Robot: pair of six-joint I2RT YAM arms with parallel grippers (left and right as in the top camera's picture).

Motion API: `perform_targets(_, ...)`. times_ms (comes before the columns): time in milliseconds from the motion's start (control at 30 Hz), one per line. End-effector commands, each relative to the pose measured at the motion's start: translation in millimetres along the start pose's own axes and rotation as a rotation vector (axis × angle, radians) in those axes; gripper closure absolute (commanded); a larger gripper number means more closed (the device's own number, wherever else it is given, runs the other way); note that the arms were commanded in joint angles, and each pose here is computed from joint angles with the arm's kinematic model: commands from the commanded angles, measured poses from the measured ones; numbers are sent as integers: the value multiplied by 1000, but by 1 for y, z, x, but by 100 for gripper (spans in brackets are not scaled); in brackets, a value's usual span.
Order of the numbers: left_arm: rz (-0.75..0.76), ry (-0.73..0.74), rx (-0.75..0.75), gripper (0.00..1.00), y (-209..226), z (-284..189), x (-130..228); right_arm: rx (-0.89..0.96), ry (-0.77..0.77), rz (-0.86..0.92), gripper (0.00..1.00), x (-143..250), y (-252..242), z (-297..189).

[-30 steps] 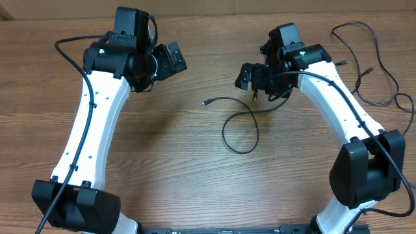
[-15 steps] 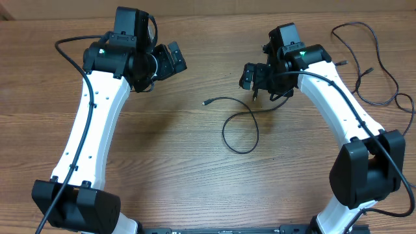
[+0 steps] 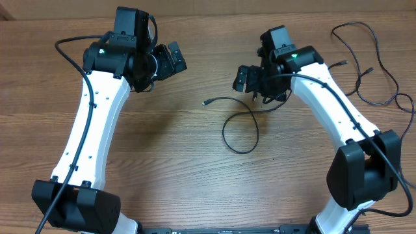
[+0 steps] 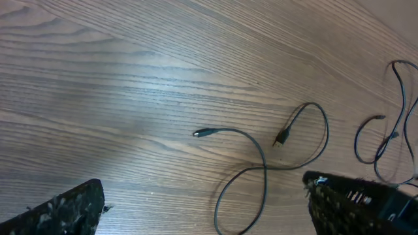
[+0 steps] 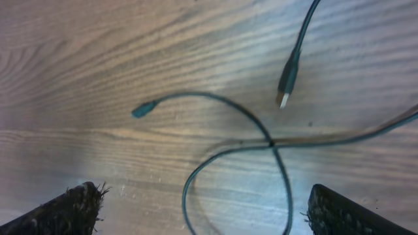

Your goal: Untangle cables

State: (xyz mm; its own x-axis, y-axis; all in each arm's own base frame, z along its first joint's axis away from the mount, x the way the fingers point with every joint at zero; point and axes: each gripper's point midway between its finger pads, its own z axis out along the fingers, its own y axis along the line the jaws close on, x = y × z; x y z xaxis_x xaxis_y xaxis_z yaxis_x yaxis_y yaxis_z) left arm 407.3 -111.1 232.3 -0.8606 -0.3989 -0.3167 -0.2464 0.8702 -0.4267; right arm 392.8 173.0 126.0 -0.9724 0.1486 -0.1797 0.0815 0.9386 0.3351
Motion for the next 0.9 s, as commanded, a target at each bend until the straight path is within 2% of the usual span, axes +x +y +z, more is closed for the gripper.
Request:
perform_targets(0, 18, 8, -18, 1, 2, 6, 2, -5, 23, 4, 0, 13, 12, -1)
perform_targets(200, 18, 8, -18, 1, 2, 6, 2, 31, 49, 6, 0, 29, 16, 7)
perform_targets(367, 18, 8, -18, 0, 2, 6, 2, 148, 14, 256, 0, 34, -10, 20)
perform_targets(567, 18, 8, -18, 1, 2, 6, 2, 144, 10, 255, 0, 42, -21, 45)
perform_targets(700, 18, 8, -18, 0, 2, 6, 2, 200, -81, 246, 0, 33, -39, 57)
perform_targets(800, 18, 8, -18, 1, 2, 6, 2, 262, -155, 241, 4, 26, -56, 64)
perform_targets(867, 18, 8, -18, 0, 2, 6, 2, 264, -175, 238, 14, 27, -61, 71)
